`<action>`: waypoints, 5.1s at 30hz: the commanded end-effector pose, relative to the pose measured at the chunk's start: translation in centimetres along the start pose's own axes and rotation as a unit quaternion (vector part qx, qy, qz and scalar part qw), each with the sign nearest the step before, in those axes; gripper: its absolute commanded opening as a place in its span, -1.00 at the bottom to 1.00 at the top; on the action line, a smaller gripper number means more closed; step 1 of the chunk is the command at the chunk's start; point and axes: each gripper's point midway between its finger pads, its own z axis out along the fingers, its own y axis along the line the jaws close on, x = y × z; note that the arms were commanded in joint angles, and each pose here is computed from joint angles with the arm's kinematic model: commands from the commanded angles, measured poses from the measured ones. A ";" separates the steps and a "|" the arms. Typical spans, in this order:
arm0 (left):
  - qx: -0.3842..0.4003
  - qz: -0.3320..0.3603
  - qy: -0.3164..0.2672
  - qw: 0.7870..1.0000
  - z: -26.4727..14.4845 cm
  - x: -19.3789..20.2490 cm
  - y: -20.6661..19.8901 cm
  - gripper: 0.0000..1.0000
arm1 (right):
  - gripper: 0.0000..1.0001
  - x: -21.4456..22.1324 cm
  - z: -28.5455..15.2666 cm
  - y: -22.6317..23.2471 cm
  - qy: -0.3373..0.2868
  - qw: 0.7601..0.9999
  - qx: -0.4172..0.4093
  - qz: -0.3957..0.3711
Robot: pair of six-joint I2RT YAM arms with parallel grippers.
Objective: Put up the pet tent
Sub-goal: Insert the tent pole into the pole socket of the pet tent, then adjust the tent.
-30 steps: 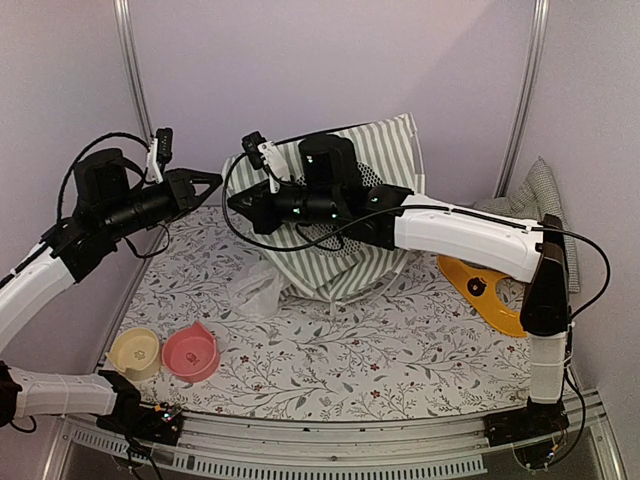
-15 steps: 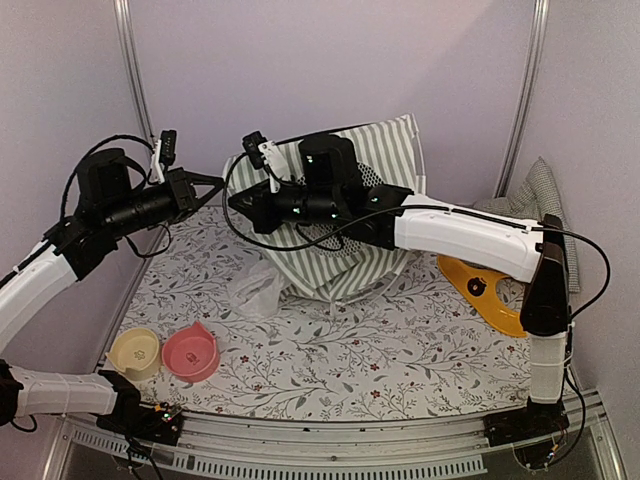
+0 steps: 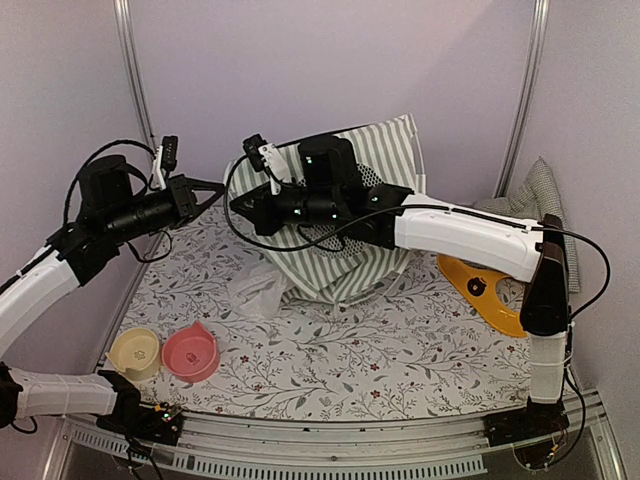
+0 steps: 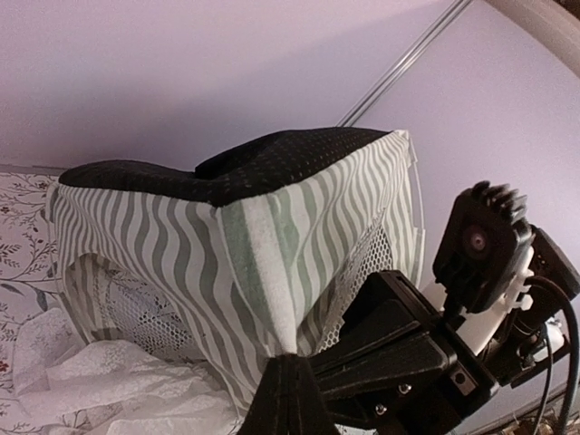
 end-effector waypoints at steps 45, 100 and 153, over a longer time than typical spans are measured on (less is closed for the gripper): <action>-0.013 -0.014 0.002 1.000 2.5 -1.2 2.0 -0.62 | -1.00 1.5 -0.5 -0.9 0.021 1.000 0.001 0.002; 0.016 -0.030 0.033 0.999 3.7 5.1 2.2 -0.98 | -1.00 0.3 0.1 -3.4 0.008 0.999 0.024 0.021; 0.009 -0.142 -0.061 0.988 -1.2 -9.9 12.8 -1.00 | 0.54 12.5 -17.6 -16.1 -0.030 0.905 0.199 -0.375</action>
